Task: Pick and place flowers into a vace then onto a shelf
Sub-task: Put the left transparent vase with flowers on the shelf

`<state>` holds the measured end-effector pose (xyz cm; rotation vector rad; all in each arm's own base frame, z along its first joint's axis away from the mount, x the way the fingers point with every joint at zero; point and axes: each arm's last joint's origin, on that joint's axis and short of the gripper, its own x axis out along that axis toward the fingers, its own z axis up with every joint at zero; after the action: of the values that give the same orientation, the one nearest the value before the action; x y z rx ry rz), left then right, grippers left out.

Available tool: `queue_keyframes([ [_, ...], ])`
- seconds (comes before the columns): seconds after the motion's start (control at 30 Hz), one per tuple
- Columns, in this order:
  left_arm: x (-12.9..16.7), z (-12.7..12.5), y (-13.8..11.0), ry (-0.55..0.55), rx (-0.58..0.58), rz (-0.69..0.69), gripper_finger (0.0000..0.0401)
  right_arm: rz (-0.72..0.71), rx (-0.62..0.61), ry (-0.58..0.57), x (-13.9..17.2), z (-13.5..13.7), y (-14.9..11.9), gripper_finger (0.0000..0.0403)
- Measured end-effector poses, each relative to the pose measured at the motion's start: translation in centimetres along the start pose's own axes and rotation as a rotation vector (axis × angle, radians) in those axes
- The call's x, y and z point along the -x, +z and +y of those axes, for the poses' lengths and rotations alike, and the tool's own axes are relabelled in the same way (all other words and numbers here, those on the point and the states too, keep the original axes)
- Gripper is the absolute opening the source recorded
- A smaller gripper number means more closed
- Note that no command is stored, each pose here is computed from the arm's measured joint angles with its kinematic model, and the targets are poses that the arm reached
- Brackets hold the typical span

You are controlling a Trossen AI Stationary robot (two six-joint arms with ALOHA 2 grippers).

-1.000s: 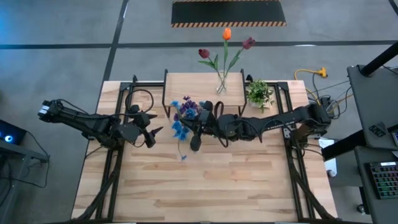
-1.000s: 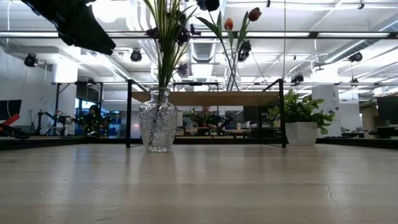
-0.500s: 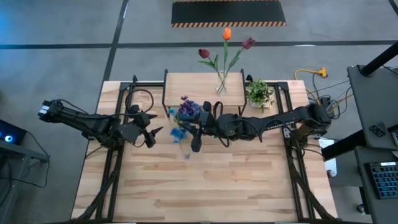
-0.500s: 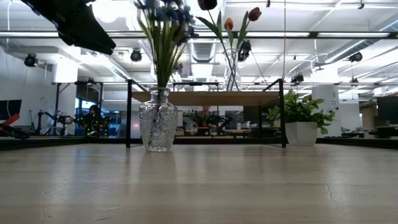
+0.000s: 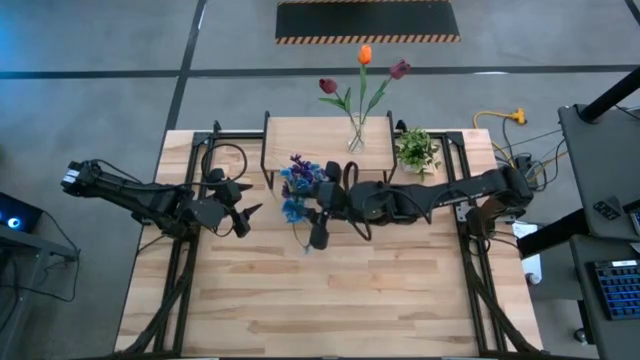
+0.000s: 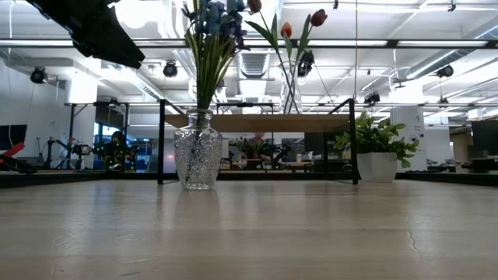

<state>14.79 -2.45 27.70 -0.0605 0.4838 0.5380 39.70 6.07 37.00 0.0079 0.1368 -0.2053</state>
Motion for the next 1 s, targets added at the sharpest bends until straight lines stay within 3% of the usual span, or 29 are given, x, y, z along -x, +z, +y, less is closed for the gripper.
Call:
queue_keyframes([
  [0.33,0.0,0.0,0.0,0.0,-0.001,0.001,0.0267,0.149,0.067,0.031,1.7,1.3,1.3,0.0123],
  [0.57,-0.3,-0.2,-0.4,-0.003,-0.015,0.019,0.0267,0.2,0.096,-0.021,4.1,2.3,2.1,0.0128],
  [1.0,-3.0,-2.2,-2.6,-0.125,0.084,-0.05,0.0267,0.306,0.122,-0.287,12.2,3.7,2.1,0.0108],
])
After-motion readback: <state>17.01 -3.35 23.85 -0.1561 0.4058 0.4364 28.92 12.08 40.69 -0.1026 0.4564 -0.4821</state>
